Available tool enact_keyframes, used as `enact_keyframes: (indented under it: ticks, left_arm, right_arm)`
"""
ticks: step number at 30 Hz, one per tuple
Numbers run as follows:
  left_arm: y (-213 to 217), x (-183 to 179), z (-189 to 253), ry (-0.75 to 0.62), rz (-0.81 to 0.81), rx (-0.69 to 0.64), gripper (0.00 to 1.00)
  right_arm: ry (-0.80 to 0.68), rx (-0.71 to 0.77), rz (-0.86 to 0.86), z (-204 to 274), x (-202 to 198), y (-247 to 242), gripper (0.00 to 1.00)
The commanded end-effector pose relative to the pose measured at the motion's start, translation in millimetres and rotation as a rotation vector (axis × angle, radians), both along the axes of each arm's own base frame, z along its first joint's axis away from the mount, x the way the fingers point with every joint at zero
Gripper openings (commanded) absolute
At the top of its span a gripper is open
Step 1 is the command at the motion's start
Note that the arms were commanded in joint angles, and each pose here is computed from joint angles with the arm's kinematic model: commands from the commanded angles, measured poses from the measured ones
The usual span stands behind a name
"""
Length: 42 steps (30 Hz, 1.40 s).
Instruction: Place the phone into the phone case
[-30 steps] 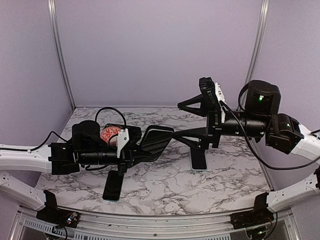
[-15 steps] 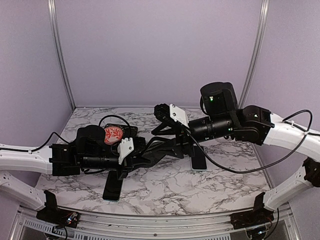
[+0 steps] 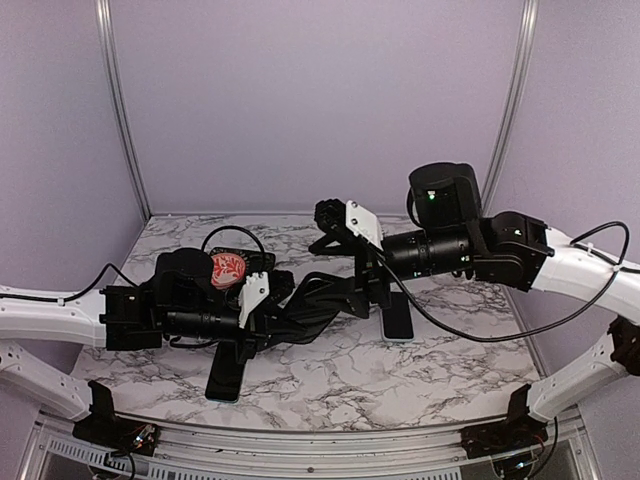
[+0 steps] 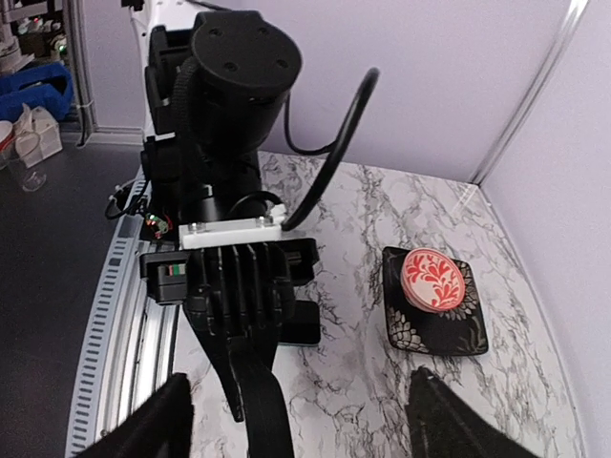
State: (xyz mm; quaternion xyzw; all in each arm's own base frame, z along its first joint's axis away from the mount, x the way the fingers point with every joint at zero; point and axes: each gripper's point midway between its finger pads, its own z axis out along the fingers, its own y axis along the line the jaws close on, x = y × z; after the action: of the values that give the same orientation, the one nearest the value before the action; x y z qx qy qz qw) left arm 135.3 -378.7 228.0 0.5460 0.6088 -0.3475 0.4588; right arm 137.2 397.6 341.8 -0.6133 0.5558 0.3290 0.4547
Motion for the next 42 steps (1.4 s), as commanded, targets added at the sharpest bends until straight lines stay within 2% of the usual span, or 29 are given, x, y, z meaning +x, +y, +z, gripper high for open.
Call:
enact_keyframes:
  ticks: [1,4,7,9,14,15,19,20,21,22,25,26,27,28,30,32,35,37,42]
  left_arm:
    - [-14.0,-5.6,84.5,0.091,-0.026,-0.31,0.0]
    - [-13.0,-8.1,102.5,0.145,-0.044,-0.426,0.0]
    - [-17.5,-14.0,110.6,0.192,-0.094,-0.482,0.0]
    - [-20.8,-15.4,112.2,0.223,-0.113,-0.501,0.0]
    - [-22.6,-11.0,110.0,0.259,-0.103,-0.513,0.0]
    - [-22.6,-11.1,109.6,0.26,-0.104,-0.513,0.0]
    - [-22.8,-9.3,107.3,0.267,-0.095,-0.513,0.0]
    - [-22.8,-9.2,105.8,0.271,-0.093,-0.511,0.0]
    - [-22.4,-8.6,105.6,0.274,-0.09,-0.511,0.0]
    - [-21.6,-8.4,105.9,0.274,-0.088,-0.514,0.0]
    - [-17.9,-6.9,106.4,0.267,-0.078,-0.518,0.0]
    - [-16.3,-6.3,106.1,0.263,-0.076,-0.517,0.12]
    - [-13.7,-5.0,105.7,0.257,-0.071,-0.517,0.35]
    - [-10.7,-3.9,104.7,0.25,-0.066,-0.514,0.53]
    - [-2.9,-0.8,106.6,0.221,-0.048,-0.516,0.72]
    - [6.2,2.7,114.3,0.18,-0.02,-0.529,0.8]
    - [11.1,5.6,124.6,0.123,-0.001,-0.532,0.8]
    - [10.9,6.1,131.8,0.118,-0.002,-0.54,0.76]
    - [2.2,4.9,143.2,0.147,-0.034,-0.554,0.36]
  right_arm:
    - [-0.001,0.224,-0.175,47.9,18.1,-24.6,0.99]
    - [0.071,0.373,-0.198,52.6,17.9,-39.9,0.99]
    - [0.145,0.47,-0.196,52.3,15.4,-43.4,0.91]
    - [0.174,0.498,-0.167,49.3,11.4,-40.6,0.81]
    - [0.221,0.489,-0.094,41.0,3.4,-28.5,0.41]
    - [0.225,0.485,-0.08,40.9,2.1,-25.5,0.36]
    - [0.231,0.481,-0.016,45.1,-3.1,-14.9,0.33]
    - [0.23,0.481,-0.005,46.3,-4.2,-13.4,0.25]
    - [0.229,0.48,0.001,46.6,-4.9,-12.7,0.1]
    - [0.229,0.478,-0.003,46.2,-4.3,-12.9,0.0]
    - [0.22,0.479,-0.015,43.4,-4.7,-17.6,0.0]
    - [0.217,0.481,-0.019,43.8,-4.9,-19.9,0.0]
    - [0.213,0.48,-0.021,44.3,-5.4,-22.2,0.0]
    - [0.212,0.473,-0.024,42.9,-5.9,-23.9,0.0]
    - [0.202,0.465,-0.023,43.5,-7.7,-26.9,0.0]
    - [0.201,0.453,-0.004,42.3,-11.9,-28.6,0.0]
    - [0.208,0.424,0.042,38.7,-19.7,-26.7,0.0]
    - [0.213,0.398,0.062,34.8,-22.0,-24.0,0.0]
    - [0.231,0.359,0.084,26.4,-23.1,-16.9,0.0]
